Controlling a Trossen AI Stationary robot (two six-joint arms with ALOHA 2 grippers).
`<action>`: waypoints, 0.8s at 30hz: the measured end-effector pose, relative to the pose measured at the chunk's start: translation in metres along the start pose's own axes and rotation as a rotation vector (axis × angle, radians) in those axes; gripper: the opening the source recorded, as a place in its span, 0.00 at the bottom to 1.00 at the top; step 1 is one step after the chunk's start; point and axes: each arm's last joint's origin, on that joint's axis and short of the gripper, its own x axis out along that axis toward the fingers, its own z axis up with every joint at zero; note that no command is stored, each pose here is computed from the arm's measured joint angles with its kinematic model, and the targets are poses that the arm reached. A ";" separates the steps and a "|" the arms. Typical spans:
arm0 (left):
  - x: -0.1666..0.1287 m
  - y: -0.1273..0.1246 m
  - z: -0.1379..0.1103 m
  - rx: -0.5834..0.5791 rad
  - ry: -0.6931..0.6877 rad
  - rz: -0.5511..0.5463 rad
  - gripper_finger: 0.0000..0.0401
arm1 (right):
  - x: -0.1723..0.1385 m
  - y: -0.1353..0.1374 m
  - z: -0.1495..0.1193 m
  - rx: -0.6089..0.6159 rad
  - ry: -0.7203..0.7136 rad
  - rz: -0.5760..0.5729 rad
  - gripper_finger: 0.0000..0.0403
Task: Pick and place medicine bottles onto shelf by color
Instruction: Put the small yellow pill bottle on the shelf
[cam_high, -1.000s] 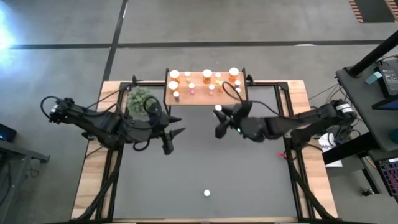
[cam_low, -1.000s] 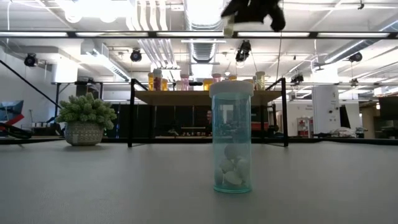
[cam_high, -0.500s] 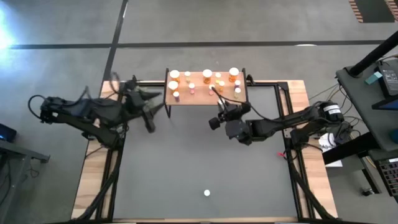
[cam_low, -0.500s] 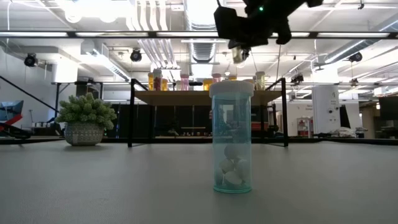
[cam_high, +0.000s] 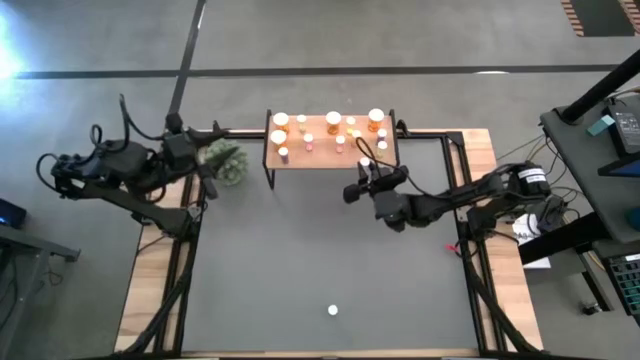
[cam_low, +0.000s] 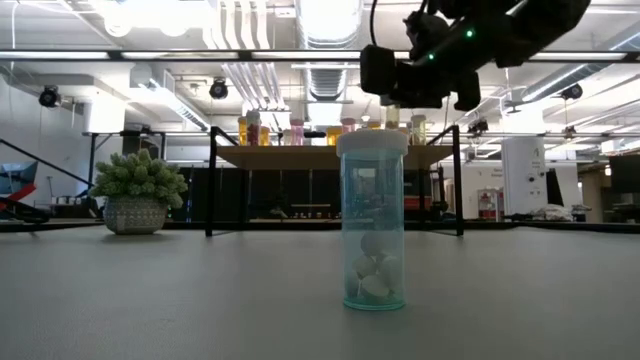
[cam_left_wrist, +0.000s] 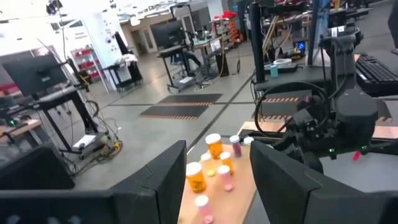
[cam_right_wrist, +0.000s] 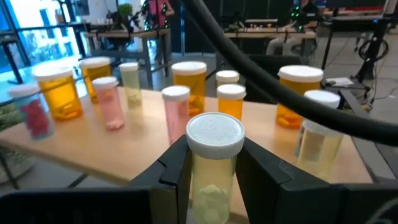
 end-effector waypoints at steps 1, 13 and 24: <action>-0.001 0.001 0.000 0.003 -0.003 0.000 0.40 | 0.002 -0.001 0.000 -0.001 -0.009 -0.005 0.24; -0.004 0.005 0.000 0.043 -0.011 0.002 0.40 | 0.036 -0.007 -0.009 -0.020 0.006 -0.009 0.24; -0.004 0.005 0.000 0.042 -0.010 0.010 0.40 | 0.052 -0.010 -0.018 -0.012 -0.001 -0.060 0.24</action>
